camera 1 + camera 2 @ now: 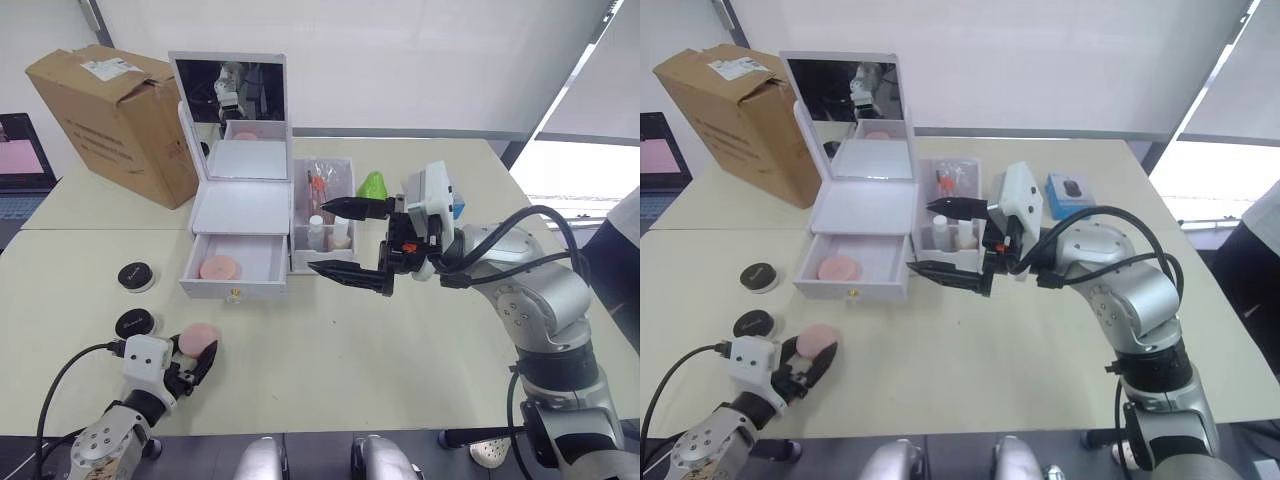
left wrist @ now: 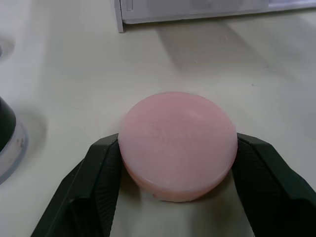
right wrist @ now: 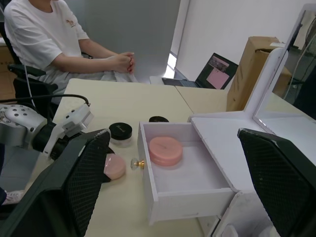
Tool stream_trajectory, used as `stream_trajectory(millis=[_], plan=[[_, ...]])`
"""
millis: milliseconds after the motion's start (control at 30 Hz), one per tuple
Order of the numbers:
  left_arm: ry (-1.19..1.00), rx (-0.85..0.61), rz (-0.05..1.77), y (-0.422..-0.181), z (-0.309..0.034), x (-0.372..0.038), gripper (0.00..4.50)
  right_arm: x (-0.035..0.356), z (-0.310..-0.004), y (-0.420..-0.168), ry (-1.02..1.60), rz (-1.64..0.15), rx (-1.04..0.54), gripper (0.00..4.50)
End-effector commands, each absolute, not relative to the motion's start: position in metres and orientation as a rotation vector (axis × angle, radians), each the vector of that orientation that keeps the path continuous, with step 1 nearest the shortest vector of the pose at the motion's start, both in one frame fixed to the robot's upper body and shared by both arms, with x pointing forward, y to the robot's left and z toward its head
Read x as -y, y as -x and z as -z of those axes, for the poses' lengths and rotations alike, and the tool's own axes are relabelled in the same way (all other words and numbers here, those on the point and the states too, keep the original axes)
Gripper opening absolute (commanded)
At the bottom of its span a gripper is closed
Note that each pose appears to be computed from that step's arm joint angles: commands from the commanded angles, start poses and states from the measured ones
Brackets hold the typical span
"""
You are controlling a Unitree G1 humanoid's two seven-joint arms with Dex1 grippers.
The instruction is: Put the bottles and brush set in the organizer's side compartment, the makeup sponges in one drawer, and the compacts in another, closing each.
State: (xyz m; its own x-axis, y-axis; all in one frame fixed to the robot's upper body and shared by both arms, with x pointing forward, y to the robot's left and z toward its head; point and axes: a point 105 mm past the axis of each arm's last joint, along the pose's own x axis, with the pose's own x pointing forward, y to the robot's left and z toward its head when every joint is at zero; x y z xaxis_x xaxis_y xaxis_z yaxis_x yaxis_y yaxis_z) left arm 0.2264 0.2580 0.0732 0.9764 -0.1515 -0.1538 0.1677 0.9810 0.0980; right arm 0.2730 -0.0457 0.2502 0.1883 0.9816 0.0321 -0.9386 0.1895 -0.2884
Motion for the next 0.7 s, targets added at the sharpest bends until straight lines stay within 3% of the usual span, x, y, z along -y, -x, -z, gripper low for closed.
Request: stream_trajectory(millis=[33,267,533,700], plan=[[-0.200,0.014,0.074,-0.233,-0.121,-0.290,2.96,0.047,-0.257,-0.267,0.238,-1.365,0.264,4.50],[-0.324,0.093,0.103,-0.255,-0.177,-0.321,2.96,0.047,-0.259,-0.266,0.236,-1.362,0.271,4.50],[-0.300,0.086,0.641,-0.292,-0.220,-0.247,2.96,0.045,-0.258,-0.267,0.236,-1.356,0.265,4.50],[-0.328,0.001,0.916,-0.303,-0.212,-0.207,2.96,0.043,-0.256,-0.267,0.233,-1.349,0.262,4.50]])
